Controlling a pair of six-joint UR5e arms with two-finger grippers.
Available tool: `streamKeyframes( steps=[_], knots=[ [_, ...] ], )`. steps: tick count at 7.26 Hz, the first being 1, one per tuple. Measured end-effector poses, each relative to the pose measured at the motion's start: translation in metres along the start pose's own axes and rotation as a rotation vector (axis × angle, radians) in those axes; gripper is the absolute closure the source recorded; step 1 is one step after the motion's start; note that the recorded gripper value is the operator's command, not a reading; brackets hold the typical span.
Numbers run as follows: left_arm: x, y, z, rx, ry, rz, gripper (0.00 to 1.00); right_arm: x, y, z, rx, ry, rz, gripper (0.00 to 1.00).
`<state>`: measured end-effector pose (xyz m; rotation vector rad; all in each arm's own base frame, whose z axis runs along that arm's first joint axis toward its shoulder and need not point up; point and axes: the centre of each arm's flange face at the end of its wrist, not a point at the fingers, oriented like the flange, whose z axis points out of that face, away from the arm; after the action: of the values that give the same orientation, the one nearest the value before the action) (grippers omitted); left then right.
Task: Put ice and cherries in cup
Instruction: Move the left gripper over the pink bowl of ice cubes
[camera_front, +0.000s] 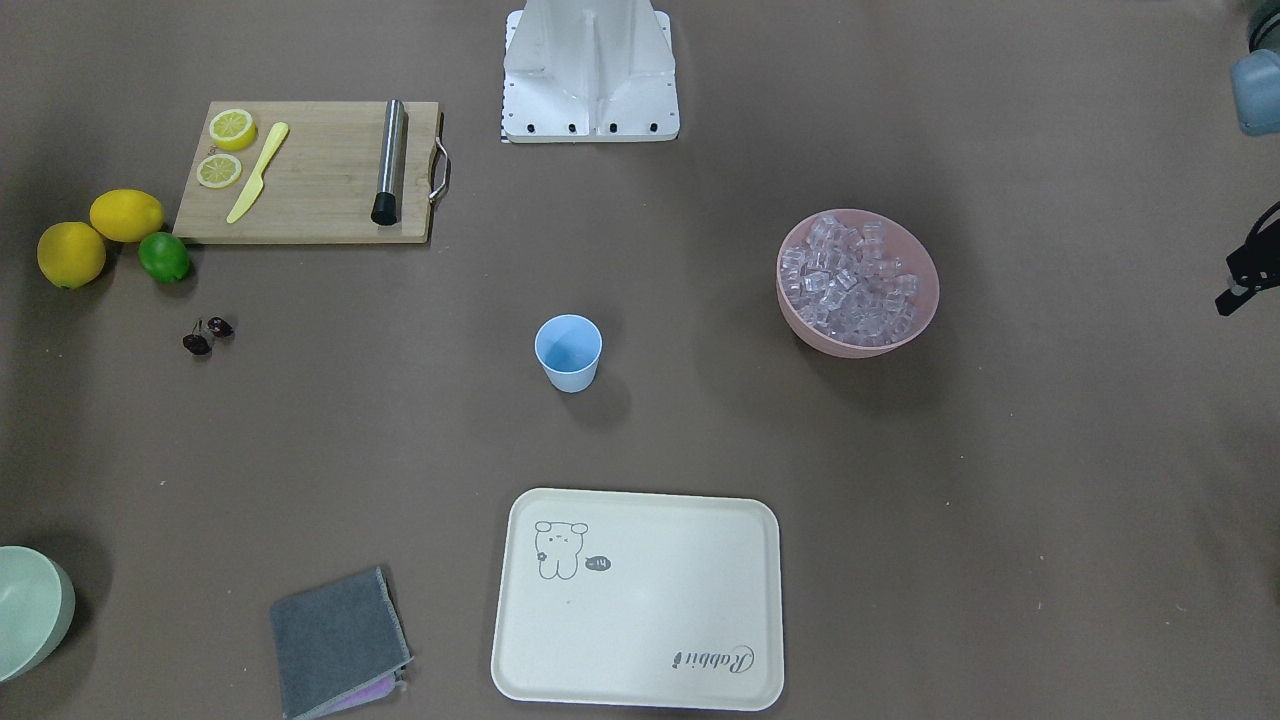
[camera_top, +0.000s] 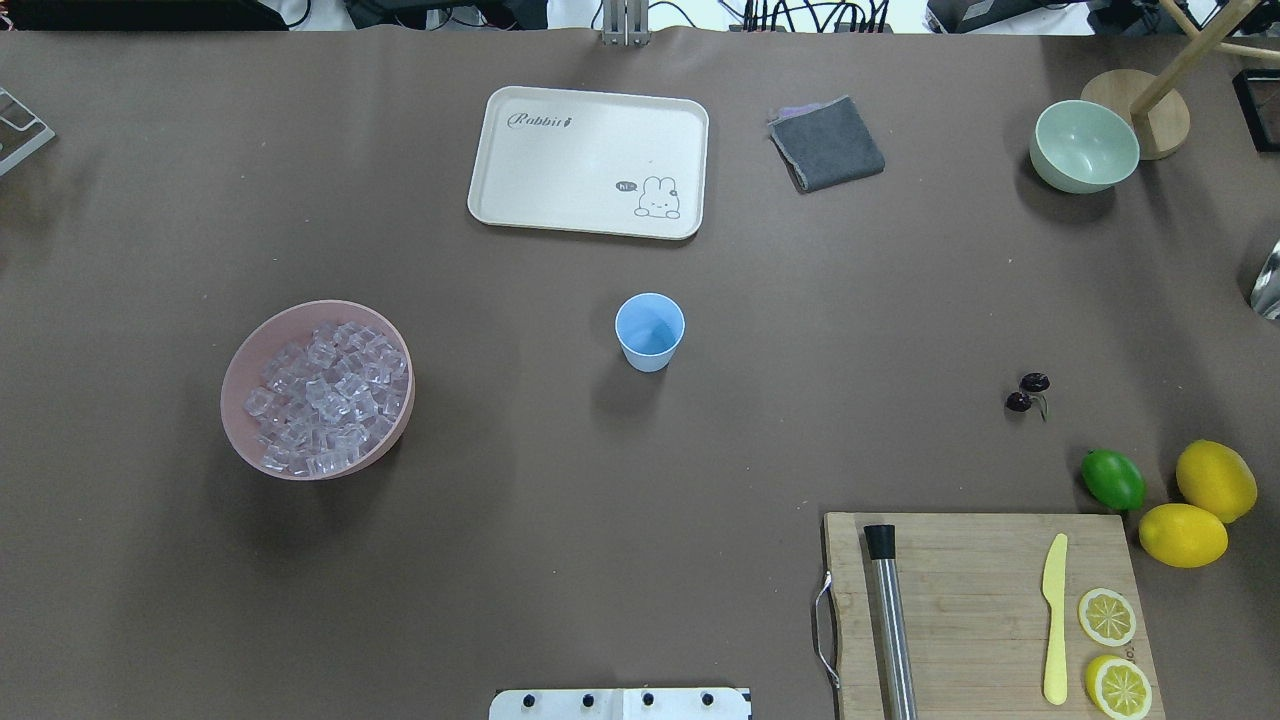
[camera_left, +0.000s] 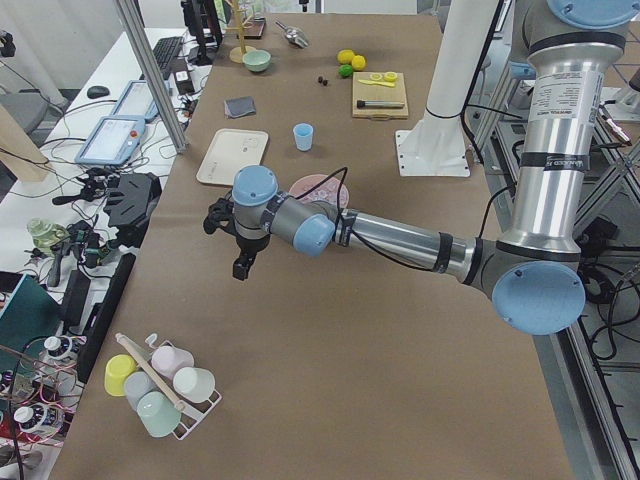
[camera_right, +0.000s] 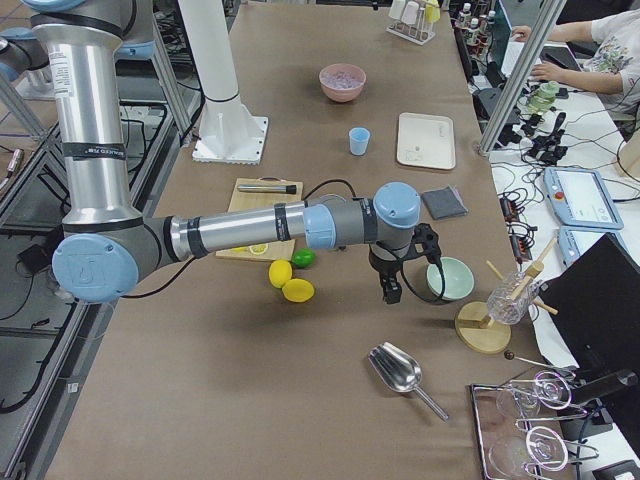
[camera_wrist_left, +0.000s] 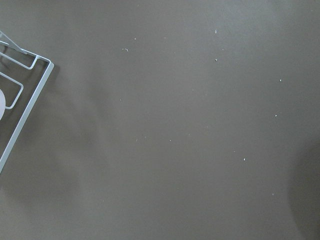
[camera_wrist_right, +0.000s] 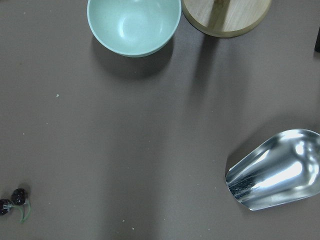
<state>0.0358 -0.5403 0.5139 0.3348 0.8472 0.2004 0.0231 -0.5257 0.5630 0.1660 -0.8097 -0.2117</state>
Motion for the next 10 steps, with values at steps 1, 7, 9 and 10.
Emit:
streamKeyframes(
  steps=[1, 7, 9, 10],
  knots=[
    [0.001, -0.002, 0.000, 0.002, 0.001, 0.002, 0.02, 0.000, 0.001, 0.000, -0.001, 0.000, 0.000, 0.00],
    [0.021, -0.009, 0.007, 0.045, -0.019, 0.080, 0.02, -0.006, 0.000, -0.003, 0.007, -0.017, -0.003, 0.00],
    [0.086, -0.052, 0.020, 0.042, -0.016, 0.082, 0.02, -0.007, -0.001, -0.004, 0.009, -0.018, -0.005, 0.00],
    [0.134, -0.075, 0.037, 0.019, -0.027, 0.080, 0.02, -0.008, -0.003, -0.004, 0.009, -0.018, -0.008, 0.00]
  ],
)
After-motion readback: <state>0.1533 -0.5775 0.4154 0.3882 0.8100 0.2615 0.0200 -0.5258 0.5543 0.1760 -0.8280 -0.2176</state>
